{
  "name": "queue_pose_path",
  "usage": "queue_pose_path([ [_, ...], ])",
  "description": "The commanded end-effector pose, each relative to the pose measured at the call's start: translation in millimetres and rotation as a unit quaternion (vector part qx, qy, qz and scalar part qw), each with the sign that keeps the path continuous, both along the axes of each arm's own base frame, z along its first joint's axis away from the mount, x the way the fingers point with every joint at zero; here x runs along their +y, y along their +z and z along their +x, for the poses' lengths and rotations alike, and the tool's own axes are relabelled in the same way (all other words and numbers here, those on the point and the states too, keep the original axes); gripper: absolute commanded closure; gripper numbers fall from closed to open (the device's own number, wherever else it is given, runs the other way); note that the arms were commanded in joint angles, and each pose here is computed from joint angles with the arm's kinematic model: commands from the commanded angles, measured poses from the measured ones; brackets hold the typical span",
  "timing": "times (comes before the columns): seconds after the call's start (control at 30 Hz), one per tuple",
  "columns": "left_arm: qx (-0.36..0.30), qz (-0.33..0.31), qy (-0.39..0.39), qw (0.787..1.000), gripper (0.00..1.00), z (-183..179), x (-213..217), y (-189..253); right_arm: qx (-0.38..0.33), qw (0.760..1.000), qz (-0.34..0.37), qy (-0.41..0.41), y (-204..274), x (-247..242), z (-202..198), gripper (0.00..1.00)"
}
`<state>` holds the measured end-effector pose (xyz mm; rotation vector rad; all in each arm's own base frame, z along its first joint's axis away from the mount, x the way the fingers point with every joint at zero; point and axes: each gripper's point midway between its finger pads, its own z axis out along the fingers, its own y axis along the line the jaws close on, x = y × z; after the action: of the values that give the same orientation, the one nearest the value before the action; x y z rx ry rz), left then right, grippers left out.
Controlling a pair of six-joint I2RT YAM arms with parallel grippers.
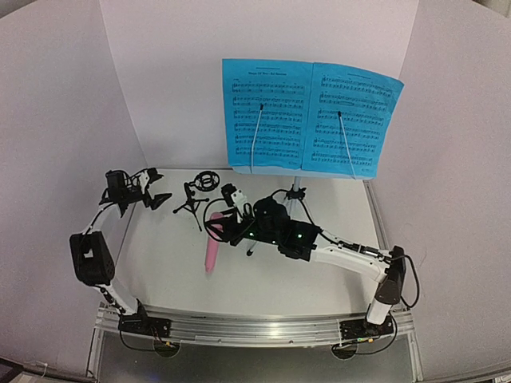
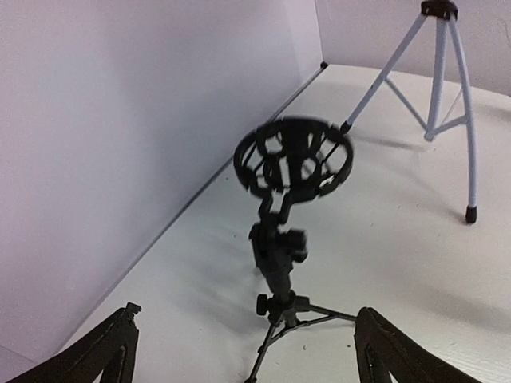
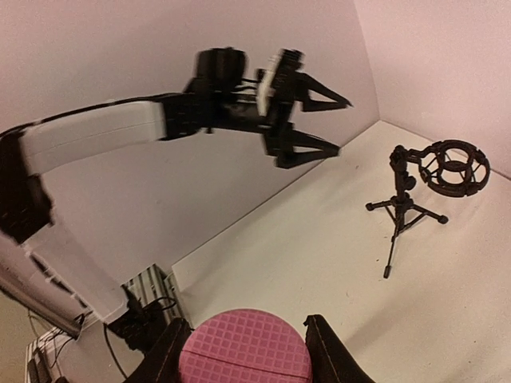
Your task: Pack up the instrument practice props
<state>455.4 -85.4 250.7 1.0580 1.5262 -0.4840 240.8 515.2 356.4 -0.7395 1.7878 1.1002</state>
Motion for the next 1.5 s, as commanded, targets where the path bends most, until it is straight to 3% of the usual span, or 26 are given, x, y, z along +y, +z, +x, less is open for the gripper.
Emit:
queue_pose_path([
  [0.0, 0.08, -0.048, -0.098, 0.991, 0.14, -84.1, -25.5, 57.9, -0.016, 0.996, 0.032, -0.085, 19.2, 15.4, 22.2, 1.0],
  [0.1, 0.094, -0.059, -0.185, 0.976, 0.13, -153.6, -41.4, 68.3, -0.024, 0.993, 0.036, -0.11, 15.8, 27.8, 32.6, 1.0],
  [0.17, 0.137, -0.077, -0.215, 0.964, 0.12, -191.4, -50.0, 68.3, -0.027, 0.992, 0.041, -0.115, 13.9, 34.4, 37.4, 1.0],
  [0.27, 0.201, -0.111, -0.216, 0.949, 0.1, -212.1, -58.8, 65.4, -0.036, 0.991, 0.07, -0.109, 18.7, 46.0, 40.0, 1.0],
  [0.47, 0.239, -0.104, -0.249, 0.933, 0.05, -236.1, -80.5, 60.6, -0.036, 0.99, 0.099, -0.094, 24.5, 63.7, 42.0, 1.0],
  [0.57, 0.28, -0.085, -0.227, 0.929, 0.06, -229.2, -90.5, 45.2, -0.051, 0.988, 0.109, -0.095, 29.3, 68.7, 44.7, 1.0],
  [0.73, 0.243, -0.065, -0.123, 0.96, 0.2, -195.3, -95.4, 31.4, -0.076, 0.984, 0.139, -0.087, 41.4, 80.6, 47.2, 1.0],
  [1.0, 0.243, -0.055, -0.11, 0.962, 0.21, -186.5, -93.5, 25.5, -0.065, 0.983, 0.156, -0.067, 45.7, 87.6, 42.4, 1.0],
  [1.2, 0.242, -0.054, -0.11, 0.963, 0.51, -182.9, -94.2, 20.2, -0.055, 0.983, 0.165, -0.065, 46.4, 88.5, 42.7, 1.0],
  [1.37, 0.251, -0.063, -0.108, 0.96, 0.97, -183.1, -95.1, 23.5, -0.046, 0.983, 0.164, -0.065, 39.9, 89.2, 45.6, 1.0],
  [1.47, 0.29, -0.082, -0.089, 0.949, 1.0, -182.8, -94.9, 22.5, -0.036, 0.984, 0.163, -0.063, 34.6, 87.6, 49.7, 1.0],
])
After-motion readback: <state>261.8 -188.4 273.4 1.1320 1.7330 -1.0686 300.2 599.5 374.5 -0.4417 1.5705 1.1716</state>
